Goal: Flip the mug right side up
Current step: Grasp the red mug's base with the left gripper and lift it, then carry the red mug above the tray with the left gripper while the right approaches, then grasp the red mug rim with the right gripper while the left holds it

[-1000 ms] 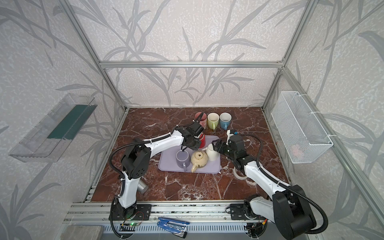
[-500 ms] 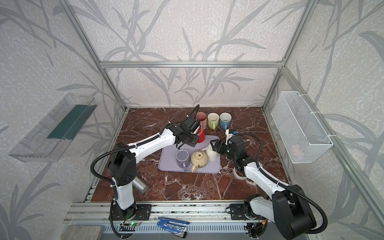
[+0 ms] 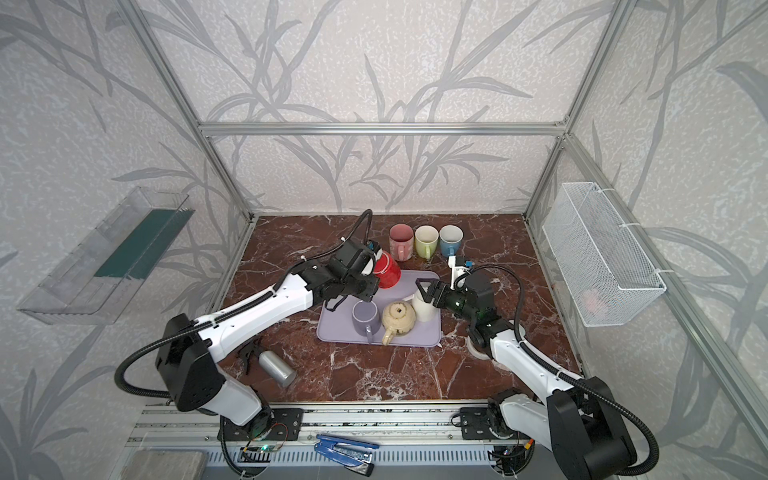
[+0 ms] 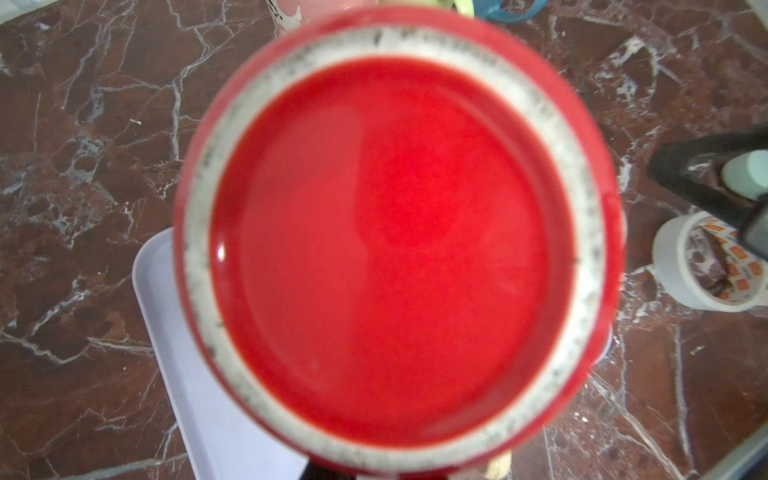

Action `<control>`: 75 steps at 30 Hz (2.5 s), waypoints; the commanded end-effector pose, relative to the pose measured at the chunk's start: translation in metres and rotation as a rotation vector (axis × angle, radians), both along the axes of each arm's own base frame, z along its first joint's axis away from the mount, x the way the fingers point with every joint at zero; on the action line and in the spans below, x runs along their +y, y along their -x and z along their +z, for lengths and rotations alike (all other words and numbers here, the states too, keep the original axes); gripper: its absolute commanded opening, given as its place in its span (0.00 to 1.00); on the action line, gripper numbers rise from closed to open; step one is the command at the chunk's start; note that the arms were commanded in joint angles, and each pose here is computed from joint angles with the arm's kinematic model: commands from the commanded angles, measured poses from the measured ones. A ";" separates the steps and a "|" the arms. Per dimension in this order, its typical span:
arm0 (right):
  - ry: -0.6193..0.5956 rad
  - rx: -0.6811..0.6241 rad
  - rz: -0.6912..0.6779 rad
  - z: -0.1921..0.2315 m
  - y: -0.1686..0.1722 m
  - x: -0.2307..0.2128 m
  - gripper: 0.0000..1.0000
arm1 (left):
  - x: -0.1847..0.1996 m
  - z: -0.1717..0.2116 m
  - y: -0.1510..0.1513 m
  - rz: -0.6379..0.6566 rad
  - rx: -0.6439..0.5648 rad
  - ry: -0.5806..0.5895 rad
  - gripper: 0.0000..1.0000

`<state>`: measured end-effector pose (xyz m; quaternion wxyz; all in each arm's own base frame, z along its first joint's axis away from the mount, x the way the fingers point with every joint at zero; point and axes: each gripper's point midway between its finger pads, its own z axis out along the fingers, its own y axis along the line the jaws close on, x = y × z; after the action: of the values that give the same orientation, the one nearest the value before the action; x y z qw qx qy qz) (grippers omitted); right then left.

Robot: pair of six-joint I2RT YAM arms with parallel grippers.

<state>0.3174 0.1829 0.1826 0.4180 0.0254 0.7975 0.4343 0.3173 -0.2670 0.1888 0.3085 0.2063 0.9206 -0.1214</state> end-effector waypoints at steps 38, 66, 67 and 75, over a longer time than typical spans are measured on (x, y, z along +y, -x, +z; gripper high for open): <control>-0.308 -0.237 0.400 0.085 0.050 0.112 0.77 | 0.045 0.142 0.015 0.008 -0.080 1.094 0.00; -0.484 -0.204 0.473 0.113 0.016 0.168 0.47 | 0.051 0.146 0.018 -0.009 -0.101 1.125 0.00; -0.492 -0.201 0.477 0.114 0.014 0.170 0.45 | 0.051 0.146 0.019 -0.011 -0.101 1.127 0.00; -0.567 -0.203 0.492 0.130 0.007 0.176 0.38 | 0.050 0.143 0.017 -0.010 -0.086 1.144 0.00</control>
<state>0.3147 0.3580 0.2803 0.3393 -0.0802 0.6246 0.6988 0.3080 -0.2168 0.2927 0.3653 -0.0222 0.7389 -0.5658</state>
